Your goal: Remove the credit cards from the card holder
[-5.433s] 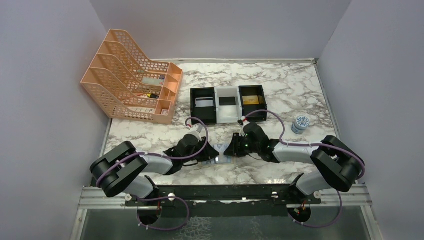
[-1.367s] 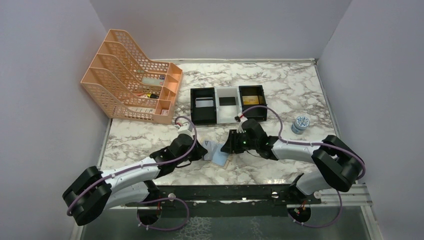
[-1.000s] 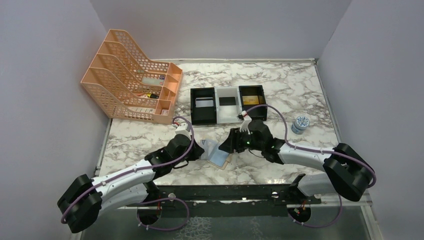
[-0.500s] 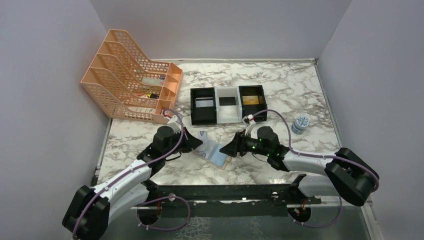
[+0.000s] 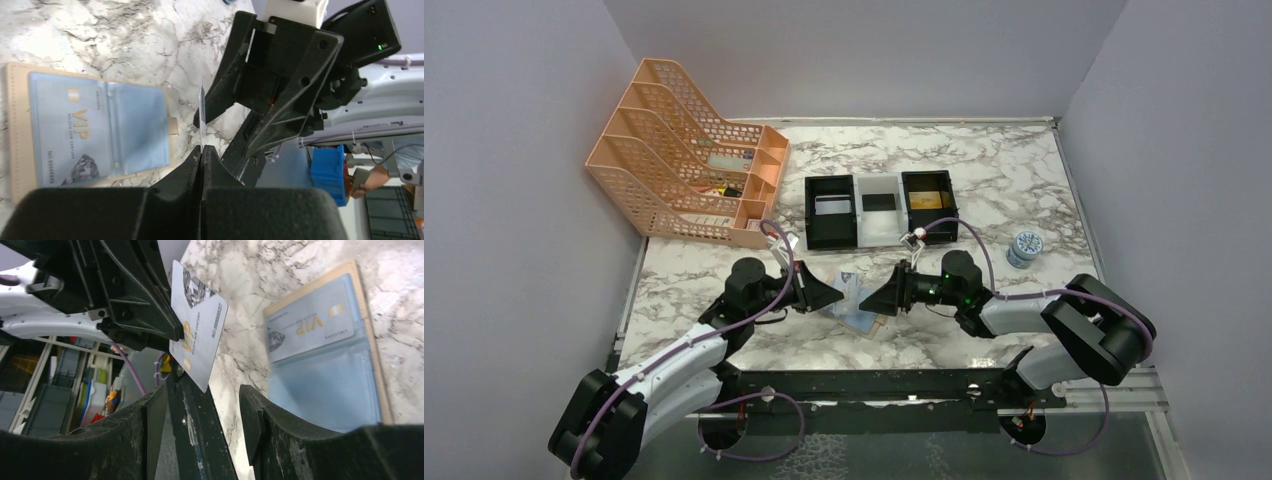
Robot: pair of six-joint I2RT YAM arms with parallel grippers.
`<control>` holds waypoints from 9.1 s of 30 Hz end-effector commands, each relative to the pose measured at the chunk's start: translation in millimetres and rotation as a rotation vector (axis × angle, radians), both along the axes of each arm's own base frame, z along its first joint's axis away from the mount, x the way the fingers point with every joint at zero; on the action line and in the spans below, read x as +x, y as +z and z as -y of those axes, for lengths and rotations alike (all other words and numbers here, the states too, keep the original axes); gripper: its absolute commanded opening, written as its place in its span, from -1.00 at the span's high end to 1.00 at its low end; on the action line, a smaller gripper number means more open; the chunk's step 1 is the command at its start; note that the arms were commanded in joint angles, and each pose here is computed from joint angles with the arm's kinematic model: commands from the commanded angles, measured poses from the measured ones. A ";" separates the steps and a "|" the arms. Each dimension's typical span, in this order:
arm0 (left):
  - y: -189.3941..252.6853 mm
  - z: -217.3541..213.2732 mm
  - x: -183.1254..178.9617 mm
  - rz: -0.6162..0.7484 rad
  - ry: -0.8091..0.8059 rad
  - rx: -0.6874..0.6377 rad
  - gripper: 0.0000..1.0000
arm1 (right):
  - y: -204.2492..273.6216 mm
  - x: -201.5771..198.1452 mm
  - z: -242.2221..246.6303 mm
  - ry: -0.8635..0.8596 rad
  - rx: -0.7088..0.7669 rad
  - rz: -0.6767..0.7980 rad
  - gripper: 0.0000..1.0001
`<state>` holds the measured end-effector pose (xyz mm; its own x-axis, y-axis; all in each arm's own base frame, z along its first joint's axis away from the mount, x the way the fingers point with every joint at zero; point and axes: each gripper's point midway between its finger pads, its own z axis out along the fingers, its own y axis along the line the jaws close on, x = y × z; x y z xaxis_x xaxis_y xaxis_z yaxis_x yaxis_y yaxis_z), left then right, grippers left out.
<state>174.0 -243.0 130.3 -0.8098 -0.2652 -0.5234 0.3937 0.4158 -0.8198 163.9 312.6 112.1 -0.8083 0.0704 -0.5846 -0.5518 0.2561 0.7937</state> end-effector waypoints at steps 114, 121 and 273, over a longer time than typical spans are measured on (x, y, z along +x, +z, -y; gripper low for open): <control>73.2 -159.0 40.4 0.172 0.711 0.607 -0.98 | 8.6 286.0 -56.2 -0.300 -1.136 0.933 0.98; 74.3 -154.6 39.0 0.179 0.681 0.599 -0.98 | -4.3 300.4 -64.3 -0.212 -1.204 1.065 0.98; -131.5 -30.0 1.4 -0.102 0.095 0.727 0.75 | -78.5 33.2 -6.3 -0.223 -0.219 -0.292 0.98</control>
<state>183.9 -232.0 20.4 -0.8319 0.0098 -0.5548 0.2999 0.8492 -0.4347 195.7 320.1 24.7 -0.9253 0.1509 -0.3478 -0.2106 0.5583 0.8024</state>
